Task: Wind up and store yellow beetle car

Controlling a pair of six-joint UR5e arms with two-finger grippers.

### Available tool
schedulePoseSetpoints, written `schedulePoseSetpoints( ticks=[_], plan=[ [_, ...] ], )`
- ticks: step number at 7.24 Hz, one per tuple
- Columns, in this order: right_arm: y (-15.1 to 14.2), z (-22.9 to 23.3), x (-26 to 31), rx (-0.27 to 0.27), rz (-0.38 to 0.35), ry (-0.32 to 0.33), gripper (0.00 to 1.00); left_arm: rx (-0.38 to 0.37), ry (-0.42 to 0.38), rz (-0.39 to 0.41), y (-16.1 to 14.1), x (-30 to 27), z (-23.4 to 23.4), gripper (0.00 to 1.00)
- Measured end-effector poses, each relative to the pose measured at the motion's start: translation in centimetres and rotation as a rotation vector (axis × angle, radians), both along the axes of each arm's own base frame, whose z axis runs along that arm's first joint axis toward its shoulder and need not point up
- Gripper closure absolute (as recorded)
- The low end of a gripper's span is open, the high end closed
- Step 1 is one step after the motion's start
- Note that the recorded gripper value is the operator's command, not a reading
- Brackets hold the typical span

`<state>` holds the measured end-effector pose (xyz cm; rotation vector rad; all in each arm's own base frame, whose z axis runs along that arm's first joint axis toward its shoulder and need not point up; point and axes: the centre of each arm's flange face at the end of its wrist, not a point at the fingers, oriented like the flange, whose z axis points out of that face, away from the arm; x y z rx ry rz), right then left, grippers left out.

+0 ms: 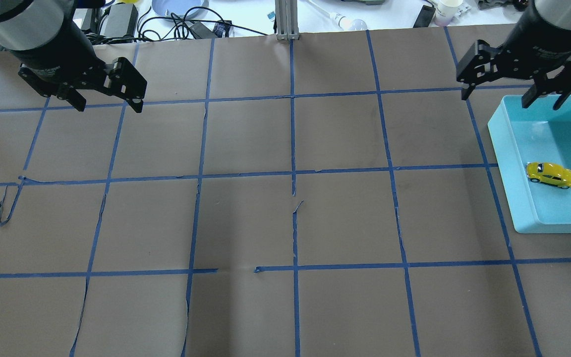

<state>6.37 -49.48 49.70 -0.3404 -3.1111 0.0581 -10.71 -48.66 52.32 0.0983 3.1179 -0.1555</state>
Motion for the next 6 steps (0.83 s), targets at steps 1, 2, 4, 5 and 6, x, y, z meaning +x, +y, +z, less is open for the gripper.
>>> schedulePoseSetpoints(
  ticks=[1,2,4,5,6],
  plan=[
    [0.6,-0.1,2.1,0.014,0.018,-0.001,0.0,0.0,0.0,0.0,0.0,0.0,0.0,0.0],
    [0.9,-0.1,3.8,0.02,0.044,0.002,0.0,0.0,0.0,0.0,0.0,0.0,0.0,0.0],
    [1.3,0.0,5.3,0.021,0.074,0.018,0.0,-0.001,0.0,0.0,0.0,0.0,0.0,0.0],
    [1.4,0.0,5.4,0.022,0.077,0.023,0.0,0.0,0.0,0.0,0.0,0.0,0.0,0.0],
    [1.4,0.1,5.5,0.022,0.079,0.022,0.0,0.0,0.0,0.0,0.0,0.0,0.0,0.0]
  ],
)
